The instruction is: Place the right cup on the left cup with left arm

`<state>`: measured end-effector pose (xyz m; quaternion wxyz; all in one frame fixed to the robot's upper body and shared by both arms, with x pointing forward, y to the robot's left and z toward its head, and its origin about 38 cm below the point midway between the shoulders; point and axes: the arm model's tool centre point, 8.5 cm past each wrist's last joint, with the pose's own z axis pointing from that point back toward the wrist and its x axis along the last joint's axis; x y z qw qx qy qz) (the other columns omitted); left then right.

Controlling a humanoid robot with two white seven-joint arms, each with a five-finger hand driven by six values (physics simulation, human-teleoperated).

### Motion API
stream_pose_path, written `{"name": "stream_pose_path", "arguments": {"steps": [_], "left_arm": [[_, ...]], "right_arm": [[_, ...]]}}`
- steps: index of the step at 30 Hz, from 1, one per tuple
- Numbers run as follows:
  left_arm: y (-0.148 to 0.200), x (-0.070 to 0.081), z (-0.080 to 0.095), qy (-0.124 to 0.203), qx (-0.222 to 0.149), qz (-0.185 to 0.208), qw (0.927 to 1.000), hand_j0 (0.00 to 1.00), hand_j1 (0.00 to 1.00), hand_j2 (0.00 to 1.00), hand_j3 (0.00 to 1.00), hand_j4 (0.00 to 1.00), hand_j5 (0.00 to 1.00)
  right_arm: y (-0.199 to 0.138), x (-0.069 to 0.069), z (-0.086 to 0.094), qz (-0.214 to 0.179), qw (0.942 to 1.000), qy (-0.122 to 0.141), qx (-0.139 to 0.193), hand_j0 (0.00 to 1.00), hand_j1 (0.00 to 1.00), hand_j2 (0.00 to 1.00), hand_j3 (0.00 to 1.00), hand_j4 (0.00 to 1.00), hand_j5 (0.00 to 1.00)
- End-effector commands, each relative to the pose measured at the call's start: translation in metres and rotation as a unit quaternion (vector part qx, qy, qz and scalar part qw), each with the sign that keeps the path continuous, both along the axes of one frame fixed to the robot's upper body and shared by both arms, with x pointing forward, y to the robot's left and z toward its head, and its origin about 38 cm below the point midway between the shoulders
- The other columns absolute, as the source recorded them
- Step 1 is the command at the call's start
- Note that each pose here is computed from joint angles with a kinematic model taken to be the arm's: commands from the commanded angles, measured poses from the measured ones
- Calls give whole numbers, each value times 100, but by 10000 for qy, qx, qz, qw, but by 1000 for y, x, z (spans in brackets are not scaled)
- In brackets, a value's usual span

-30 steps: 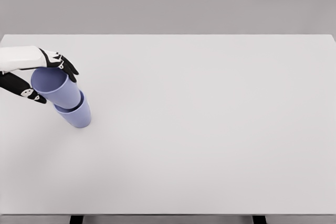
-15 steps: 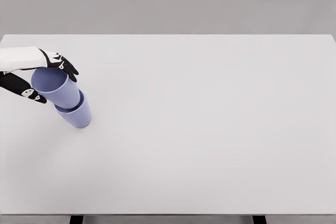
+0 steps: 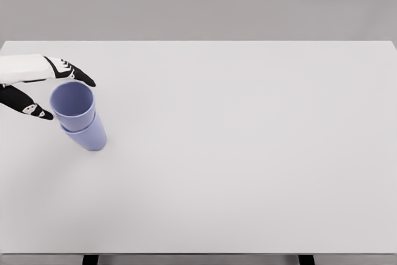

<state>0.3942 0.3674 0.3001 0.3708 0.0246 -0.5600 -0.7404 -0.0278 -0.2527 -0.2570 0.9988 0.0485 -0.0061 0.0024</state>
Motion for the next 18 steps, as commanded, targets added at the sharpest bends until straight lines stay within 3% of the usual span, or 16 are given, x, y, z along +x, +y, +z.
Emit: {"name": "stream_pose_path", "arguments": {"steps": [1,4,6,8,9,14,18], "left_arm": [[1,0,2,-12,-31,23,10000,90,90,90,90,90,90],[-1,-1,6,-33,-86,-6,10000,96,96,96,96,96,96],[-8,-12,43,-376,-398,-168,9984,100,100,100,100,100,100],[-11,-49,80,-387,-720,-374,9960,100,100,100,100,100,100],[-14,-47,86,-455,-812,-423,9948,100,100,100,100,100,100],[-98,-25,60,-248,-1664,-1495,9743,100,100,100,100,100,100],[-125,-22,56,-213,-1912,-1827,9642,100,100,100,100,100,100]], "right_arm": [[0,0,0,-5,10000,0,0,100,100,100,100,100,100],[0,0,0,-5,10000,0,0,100,100,100,100,100,100],[0,0,0,-5,10000,0,0,100,100,100,100,100,100],[0,0,0,3,10000,0,1,100,100,100,100,100,100],[0,0,0,-5,10000,0,0,100,100,100,100,100,100],[0,0,0,-5,10000,0,0,100,100,100,100,100,100],[0,0,0,3,10000,0,1,100,100,100,100,100,100]]}}
